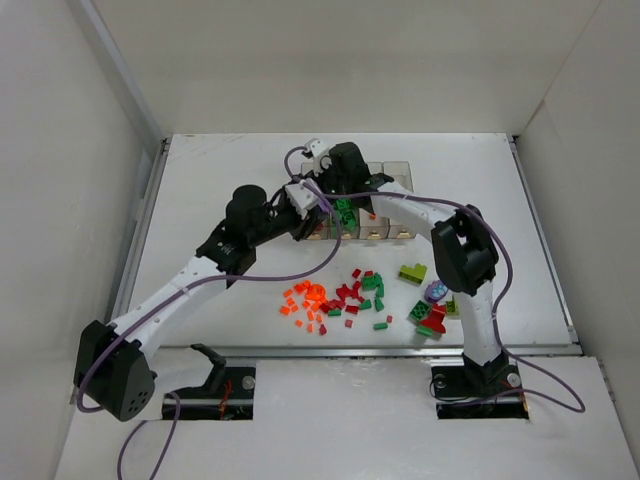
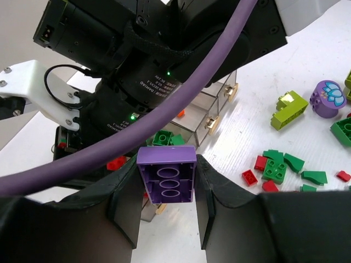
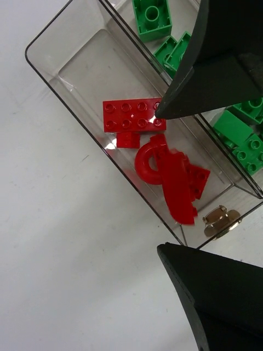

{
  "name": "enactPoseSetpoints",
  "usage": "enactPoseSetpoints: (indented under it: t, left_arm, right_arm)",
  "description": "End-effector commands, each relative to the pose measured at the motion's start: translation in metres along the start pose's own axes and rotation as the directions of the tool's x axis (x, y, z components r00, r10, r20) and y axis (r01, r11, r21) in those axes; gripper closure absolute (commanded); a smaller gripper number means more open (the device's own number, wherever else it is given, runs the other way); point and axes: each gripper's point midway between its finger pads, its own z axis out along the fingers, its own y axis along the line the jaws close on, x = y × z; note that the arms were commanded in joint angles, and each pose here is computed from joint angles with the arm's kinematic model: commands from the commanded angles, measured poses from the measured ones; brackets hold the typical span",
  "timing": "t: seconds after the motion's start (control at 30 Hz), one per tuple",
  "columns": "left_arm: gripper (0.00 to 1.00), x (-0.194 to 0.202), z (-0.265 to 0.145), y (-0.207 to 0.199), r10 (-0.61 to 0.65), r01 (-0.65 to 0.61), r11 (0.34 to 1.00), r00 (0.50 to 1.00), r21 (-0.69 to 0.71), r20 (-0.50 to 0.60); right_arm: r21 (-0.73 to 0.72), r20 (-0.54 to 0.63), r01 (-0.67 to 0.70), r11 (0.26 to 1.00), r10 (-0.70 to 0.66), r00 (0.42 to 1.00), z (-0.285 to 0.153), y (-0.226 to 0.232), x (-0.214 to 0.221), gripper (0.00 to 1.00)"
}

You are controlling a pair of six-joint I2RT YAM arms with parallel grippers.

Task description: Sort the legos into containers by color

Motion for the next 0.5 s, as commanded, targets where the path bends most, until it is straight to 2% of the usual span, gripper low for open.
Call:
enactPoseSetpoints:
  t: [0.0, 0.13, 0.27, 0.37, 0.4, 0.47]
  left_arm:
    - [1.00, -0.006, 0.005, 0.008, 0.010, -0.009, 1.000, 1.000, -0.024, 0.029]
    - [1.00, -0.011, 0.014, 0.011, 0.010, -0.010, 1.000, 0.999, -0.014, 0.032]
    - [1.00, -0.024, 0.030, 0.014, 0.015, -0.017, 1.000, 0.998, 0.020, 0.054]
    - [1.00, -0.014, 0.054, 0.012, -0.002, 0.000, 0.997, 1.000, 0.078, 0.026]
    - [1.00, -0.027, 0.063, 0.014, 0.005, -0.011, 0.995, 0.999, 0.104, 0.053]
    - [1.00, -0.009, 0.090, 0.016, -0.031, 0.030, 0.990, 0.999, 0.139, 0.009]
  right_arm:
    - [-0.021, 0.085, 0.020, 1.000, -0.018, 0.996, -0.009, 0.006, -0.034, 0.00]
    - [0.046, 0.164, 0.016, 0.999, -0.023, 0.986, -0.041, -0.020, -0.070, 0.00]
    - [0.174, 0.249, -0.091, 0.981, 0.046, 0.967, -0.090, -0.062, -0.099, 0.00]
    - [0.291, 0.312, -0.199, 0.936, 0.104, 0.944, -0.144, -0.098, -0.103, 0.00]
    - [0.311, 0.329, -0.241, 0.919, 0.134, 0.935, -0.157, -0.105, -0.100, 0.00]
    - [0.387, 0.353, -0.284, 0.878, 0.144, 0.925, -0.186, -0.122, -0.092, 0.00]
